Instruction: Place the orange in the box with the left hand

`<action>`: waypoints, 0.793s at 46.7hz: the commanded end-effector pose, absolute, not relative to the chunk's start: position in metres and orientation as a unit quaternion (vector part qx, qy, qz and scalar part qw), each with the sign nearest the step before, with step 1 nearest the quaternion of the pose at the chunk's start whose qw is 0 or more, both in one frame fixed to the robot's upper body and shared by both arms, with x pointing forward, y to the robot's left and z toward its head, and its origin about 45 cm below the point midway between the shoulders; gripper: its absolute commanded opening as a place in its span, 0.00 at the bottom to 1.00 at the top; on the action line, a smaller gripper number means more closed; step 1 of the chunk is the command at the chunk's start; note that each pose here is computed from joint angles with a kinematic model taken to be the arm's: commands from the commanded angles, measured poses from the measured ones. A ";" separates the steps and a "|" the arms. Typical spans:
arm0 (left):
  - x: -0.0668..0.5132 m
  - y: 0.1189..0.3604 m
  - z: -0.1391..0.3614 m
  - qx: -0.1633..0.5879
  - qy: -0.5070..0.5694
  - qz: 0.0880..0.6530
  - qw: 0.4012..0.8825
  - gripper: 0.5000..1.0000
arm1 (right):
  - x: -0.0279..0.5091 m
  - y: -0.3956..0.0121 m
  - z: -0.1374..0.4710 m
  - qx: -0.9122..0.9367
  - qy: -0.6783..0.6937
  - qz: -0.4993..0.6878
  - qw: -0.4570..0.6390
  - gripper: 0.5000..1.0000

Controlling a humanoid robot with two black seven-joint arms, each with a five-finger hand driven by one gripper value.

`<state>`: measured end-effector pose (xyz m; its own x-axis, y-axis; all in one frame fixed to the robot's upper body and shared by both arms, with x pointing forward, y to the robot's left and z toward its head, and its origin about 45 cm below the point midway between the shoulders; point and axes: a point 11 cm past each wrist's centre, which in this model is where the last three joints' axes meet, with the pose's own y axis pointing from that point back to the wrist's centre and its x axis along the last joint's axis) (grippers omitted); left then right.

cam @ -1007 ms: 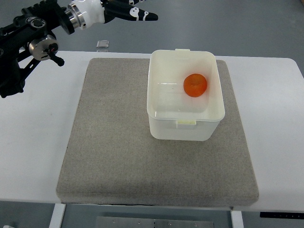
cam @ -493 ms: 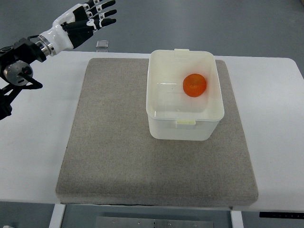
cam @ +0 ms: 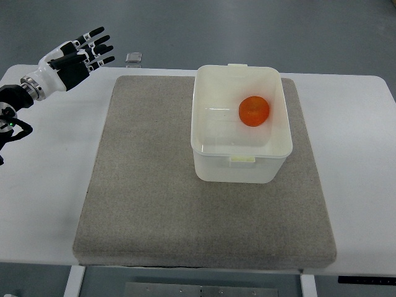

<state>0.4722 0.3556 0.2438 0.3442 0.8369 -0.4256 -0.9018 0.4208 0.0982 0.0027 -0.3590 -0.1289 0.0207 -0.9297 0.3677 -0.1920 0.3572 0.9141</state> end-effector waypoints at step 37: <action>0.475 0.345 0.245 -0.109 0.236 0.524 0.811 0.99 | 0.002 -0.357 -0.129 0.459 -0.612 -0.338 0.548 0.85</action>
